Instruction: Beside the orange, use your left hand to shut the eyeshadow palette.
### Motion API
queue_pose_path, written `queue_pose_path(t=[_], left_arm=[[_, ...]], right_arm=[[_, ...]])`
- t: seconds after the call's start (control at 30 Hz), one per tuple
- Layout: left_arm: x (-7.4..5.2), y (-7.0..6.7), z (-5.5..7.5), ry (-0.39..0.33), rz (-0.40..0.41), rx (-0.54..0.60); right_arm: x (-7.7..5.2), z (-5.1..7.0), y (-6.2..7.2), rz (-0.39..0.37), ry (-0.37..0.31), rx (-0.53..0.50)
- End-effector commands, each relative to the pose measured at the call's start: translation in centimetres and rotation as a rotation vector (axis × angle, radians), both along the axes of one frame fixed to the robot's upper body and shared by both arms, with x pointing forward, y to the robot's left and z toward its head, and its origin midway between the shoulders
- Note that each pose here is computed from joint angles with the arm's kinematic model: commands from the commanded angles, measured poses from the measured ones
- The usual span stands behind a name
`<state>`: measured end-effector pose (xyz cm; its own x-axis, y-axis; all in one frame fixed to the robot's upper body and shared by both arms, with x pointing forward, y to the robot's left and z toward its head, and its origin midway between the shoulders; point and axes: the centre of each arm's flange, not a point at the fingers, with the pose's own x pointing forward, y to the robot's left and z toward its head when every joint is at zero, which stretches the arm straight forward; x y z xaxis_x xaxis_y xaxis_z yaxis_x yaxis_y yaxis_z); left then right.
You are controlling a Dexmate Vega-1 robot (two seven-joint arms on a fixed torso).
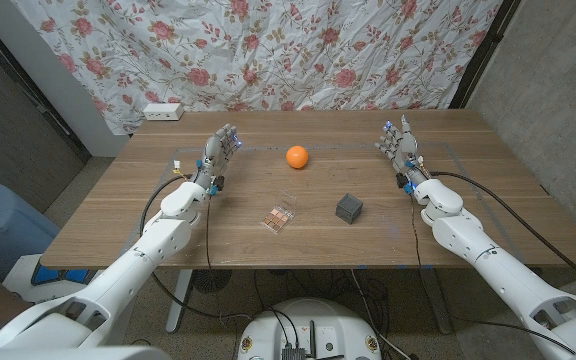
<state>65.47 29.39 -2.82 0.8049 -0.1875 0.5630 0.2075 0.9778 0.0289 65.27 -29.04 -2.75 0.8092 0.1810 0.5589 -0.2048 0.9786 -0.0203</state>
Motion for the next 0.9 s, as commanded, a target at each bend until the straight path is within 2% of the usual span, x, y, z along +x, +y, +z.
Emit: queue_pose_path(t=[0.03, 0.27, 0.63, 0.9], left_arm=[[-0.5, 1.0, -0.2, -0.007, 0.023, 0.004], [-1.4, 0.8, 0.2, -0.022, 0.04, 0.025], [-3.6, -0.9, 0.2, -0.029, 0.047, 0.091], [-5.0, -1.0, 0.7, -0.063, 0.064, 0.168]], right_arm=[[0.0, 0.0, 0.0, 0.0, 0.0, 0.0], [0.0, 0.0, 0.0, 0.0, 0.0, 0.0], [0.0, 0.0, 0.0, 0.0, 0.0, 0.0], [0.0, 0.0, 0.0, 0.0, 0.0, 0.0]])
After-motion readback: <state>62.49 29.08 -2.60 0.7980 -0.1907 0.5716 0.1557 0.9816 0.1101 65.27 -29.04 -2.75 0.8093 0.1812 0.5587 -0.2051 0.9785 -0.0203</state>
